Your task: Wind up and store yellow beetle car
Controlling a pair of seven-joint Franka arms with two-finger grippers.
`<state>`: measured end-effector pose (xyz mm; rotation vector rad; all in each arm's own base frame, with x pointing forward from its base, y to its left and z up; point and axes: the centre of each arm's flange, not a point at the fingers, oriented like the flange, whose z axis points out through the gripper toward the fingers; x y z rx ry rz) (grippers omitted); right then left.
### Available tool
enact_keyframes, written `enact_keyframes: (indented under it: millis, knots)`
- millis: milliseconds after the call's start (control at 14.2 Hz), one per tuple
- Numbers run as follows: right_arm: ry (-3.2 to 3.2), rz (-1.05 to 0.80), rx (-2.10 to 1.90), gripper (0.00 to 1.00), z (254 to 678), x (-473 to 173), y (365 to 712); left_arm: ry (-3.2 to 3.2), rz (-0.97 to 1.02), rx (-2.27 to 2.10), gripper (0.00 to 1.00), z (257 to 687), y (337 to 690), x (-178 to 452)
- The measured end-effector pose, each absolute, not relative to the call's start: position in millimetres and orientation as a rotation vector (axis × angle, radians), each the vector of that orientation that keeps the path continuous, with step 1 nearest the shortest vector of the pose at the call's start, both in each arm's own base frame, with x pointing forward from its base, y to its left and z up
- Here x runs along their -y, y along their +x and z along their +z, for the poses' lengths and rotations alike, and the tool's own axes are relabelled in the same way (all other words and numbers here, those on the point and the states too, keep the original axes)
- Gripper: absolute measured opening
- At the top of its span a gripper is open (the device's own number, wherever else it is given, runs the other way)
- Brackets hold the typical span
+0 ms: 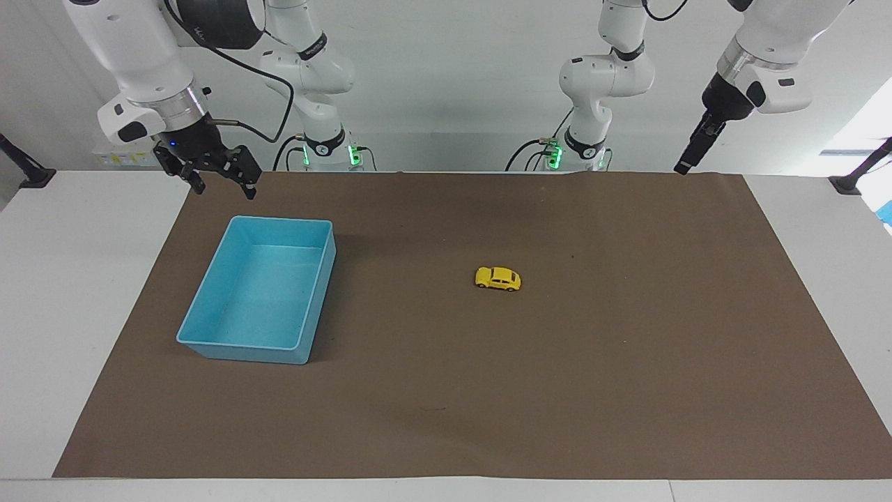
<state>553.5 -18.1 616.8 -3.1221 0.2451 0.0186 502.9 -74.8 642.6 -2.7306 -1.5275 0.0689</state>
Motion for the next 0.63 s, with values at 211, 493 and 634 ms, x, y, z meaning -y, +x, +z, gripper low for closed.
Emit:
enact_keyframes:
  millis: [211,493,634]
  knots:
    - [-3.122,0.019,-0.245,1.0,616.8,18.1,553.5,-2.676,0.042,1.643,1.0,623.9,506.3,108.5]
    - [-3.122,0.019,-0.245,1.0,616.8,18.1,553.5,-2.601,-0.016,1.841,1.0,587.5,514.9,165.7]
    - [-3.122,0.019,-0.245,1.0,616.8,18.1,553.5,-2.591,-0.008,1.877,1.0,574.9,517.6,183.2]
